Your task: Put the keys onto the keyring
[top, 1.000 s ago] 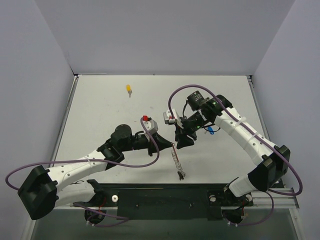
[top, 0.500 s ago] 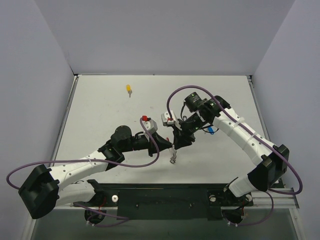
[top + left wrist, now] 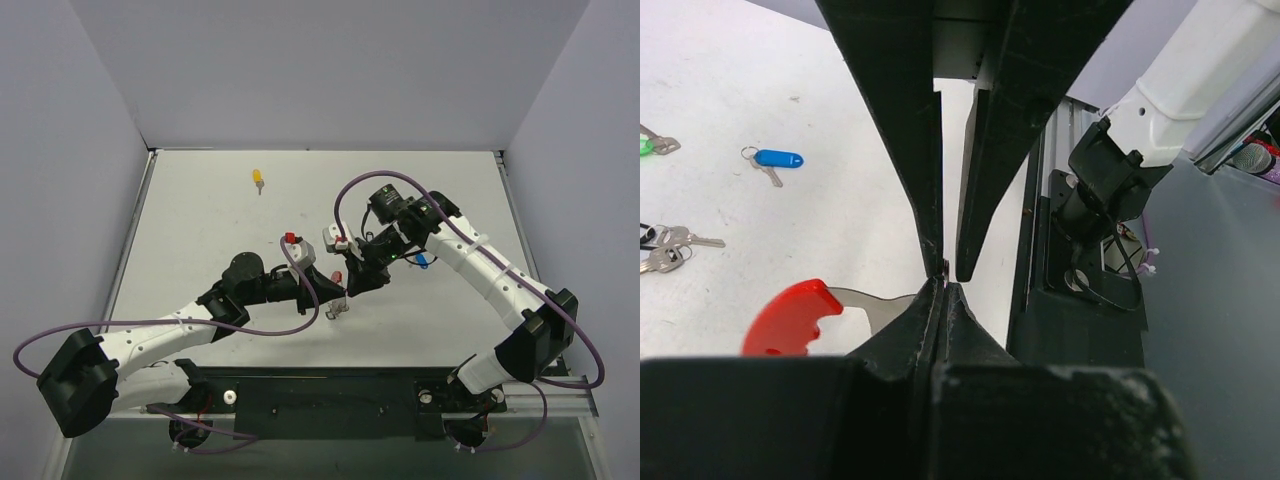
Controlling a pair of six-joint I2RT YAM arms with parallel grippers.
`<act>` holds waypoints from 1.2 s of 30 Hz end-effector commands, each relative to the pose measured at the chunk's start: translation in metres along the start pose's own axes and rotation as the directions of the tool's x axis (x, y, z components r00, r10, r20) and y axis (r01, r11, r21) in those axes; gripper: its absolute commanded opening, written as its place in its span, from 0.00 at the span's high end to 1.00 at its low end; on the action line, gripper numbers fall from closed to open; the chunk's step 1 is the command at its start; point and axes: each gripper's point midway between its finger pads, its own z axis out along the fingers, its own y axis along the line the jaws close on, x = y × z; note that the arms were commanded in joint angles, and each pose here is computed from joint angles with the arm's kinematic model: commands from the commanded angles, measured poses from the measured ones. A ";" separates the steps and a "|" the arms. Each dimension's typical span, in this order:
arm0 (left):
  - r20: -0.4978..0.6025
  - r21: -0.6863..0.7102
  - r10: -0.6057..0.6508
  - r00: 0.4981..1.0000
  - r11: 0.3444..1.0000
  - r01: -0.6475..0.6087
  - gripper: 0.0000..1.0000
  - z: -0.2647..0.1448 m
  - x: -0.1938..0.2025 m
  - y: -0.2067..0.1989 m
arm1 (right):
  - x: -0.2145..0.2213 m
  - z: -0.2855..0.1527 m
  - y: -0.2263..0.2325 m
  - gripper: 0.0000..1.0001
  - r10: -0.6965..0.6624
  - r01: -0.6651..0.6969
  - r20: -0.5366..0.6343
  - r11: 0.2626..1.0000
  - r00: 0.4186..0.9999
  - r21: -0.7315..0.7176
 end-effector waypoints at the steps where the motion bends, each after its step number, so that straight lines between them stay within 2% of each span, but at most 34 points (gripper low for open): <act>1: 0.080 0.013 0.045 0.996 0.999 -0.046 1.00 0.002 -0.023 -0.004 | -0.004 0.005 0.012 0.90 0.017 -0.015 0.028 0.997 0.999 -0.073; 6: 0.084 0.009 0.046 0.995 0.999 -0.047 1.00 0.002 -0.024 -0.003 | -0.005 0.006 0.013 0.88 0.016 -0.014 0.032 0.997 0.999 -0.078; 10: 0.084 0.005 0.046 0.995 0.999 -0.046 1.00 0.001 -0.023 -0.002 | -0.005 0.006 0.015 1.00 0.022 -0.019 0.037 0.996 0.999 -0.089; 19: 0.087 -0.040 0.019 0.996 0.999 -0.016 0.99 -0.005 -0.017 0.005 | -0.004 0.000 0.018 1.00 0.054 -0.052 0.014 0.994 0.998 -0.097; 22: 0.092 -0.051 0.011 0.996 0.999 -0.007 0.80 -0.008 -0.017 0.005 | -0.001 0.000 0.019 1.00 0.044 -0.043 0.007 0.993 0.999 -0.108; 24: 0.094 -0.066 0.006 0.996 0.998 0.001 0.73 -0.012 -0.016 0.007 | -0.001 0.000 0.020 1.00 0.039 -0.038 0.007 0.993 0.999 -0.115; 36: 0.099 -0.081 0.017 0.995 0.997 -0.009 0.63 -0.029 -0.010 0.004 | 0.003 0.002 0.028 1.00 0.007 -0.006 0.005 0.987 1.000 -0.163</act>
